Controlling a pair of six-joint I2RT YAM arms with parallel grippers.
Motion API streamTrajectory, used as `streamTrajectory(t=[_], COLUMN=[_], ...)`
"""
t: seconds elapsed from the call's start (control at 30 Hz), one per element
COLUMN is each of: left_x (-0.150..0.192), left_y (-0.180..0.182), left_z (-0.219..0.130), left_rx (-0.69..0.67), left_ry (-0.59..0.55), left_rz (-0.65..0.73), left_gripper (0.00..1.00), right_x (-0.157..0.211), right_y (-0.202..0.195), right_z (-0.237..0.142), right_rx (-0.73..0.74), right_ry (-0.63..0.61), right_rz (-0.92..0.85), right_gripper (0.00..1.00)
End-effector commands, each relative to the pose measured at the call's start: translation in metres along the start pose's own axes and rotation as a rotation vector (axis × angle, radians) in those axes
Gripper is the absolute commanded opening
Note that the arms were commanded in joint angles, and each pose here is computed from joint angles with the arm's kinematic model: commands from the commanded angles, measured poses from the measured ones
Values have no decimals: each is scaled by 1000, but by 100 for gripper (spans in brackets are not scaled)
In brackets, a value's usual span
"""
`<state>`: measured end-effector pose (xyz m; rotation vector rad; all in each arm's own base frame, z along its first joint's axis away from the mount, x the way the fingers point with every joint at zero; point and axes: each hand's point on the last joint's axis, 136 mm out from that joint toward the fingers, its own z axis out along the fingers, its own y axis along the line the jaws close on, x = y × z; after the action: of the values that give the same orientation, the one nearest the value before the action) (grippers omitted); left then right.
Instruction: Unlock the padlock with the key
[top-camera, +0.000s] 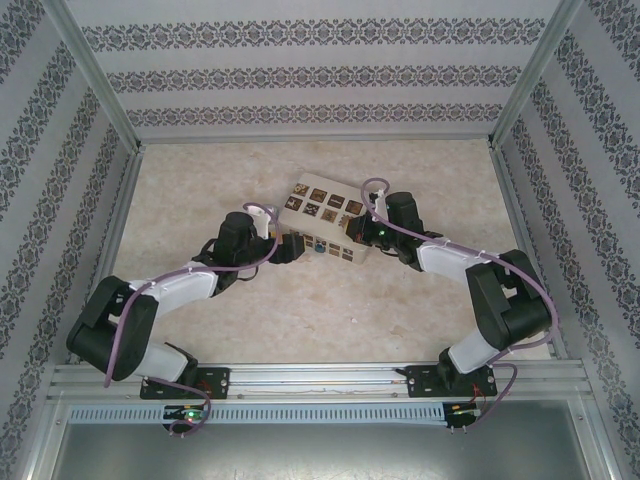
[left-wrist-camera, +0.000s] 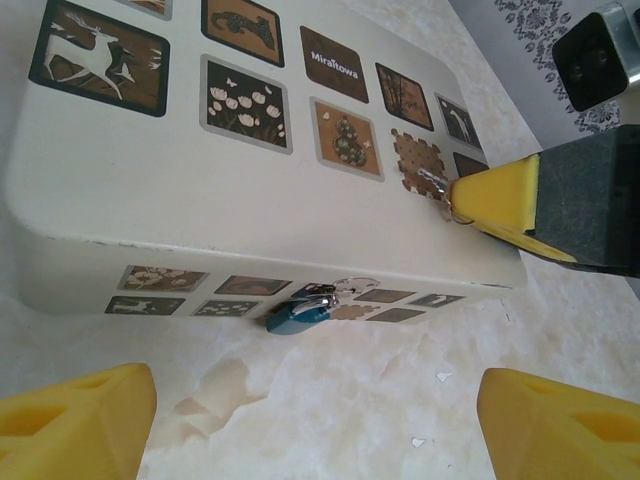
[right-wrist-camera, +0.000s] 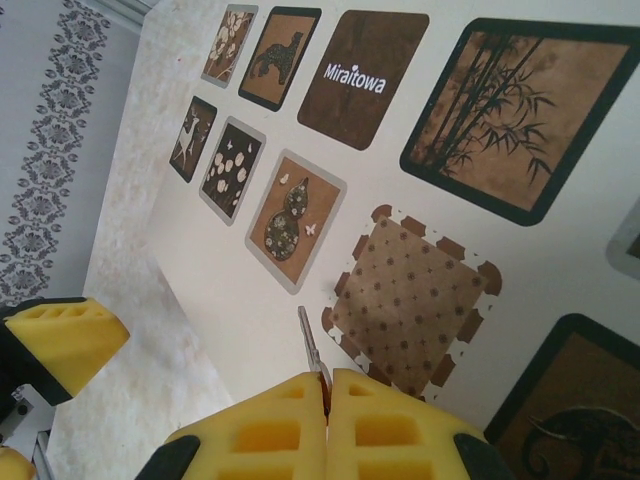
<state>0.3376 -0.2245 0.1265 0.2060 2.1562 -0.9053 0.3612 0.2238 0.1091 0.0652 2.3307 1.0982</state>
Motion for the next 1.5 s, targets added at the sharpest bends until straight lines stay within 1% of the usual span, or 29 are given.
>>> streamTrajectory(t=[0.0, 0.2, 0.33, 0.53, 0.7, 0.87, 1.13, 1.47], left_x=[-2, 3, 6, 12, 21, 25, 22, 23], left_y=[-5, 1, 4, 12, 17, 22, 24, 23], left_z=[5, 10, 12, 17, 23, 30, 45, 59], left_rx=[36, 23, 19, 20, 8, 6, 30, 69], left_ry=[-18, -7, -2, 18, 63, 76, 56, 63], left_rz=[7, 1, 3, -12, -9, -2, -18, -48], left_gripper=[84, 83, 83, 78, 76, 75, 73, 69], right_x=[-1, 17, 29, 39, 41, 41, 39, 40], right_y=[-3, -13, -12, -6, -3, -4, -3, -4], right_z=[4, 10, 15, 20, 22, 21, 21, 22], right_rx=[-7, -6, -25, -46, -49, -39, -38, -36], right_ry=[6, 37, 49, 55, 62, 60, 61, 68], right_rz=[-4, 34, 56, 72, 64, 52, 44, 41], right_gripper=[0, 0, 0, 0, 0, 0, 0, 0])
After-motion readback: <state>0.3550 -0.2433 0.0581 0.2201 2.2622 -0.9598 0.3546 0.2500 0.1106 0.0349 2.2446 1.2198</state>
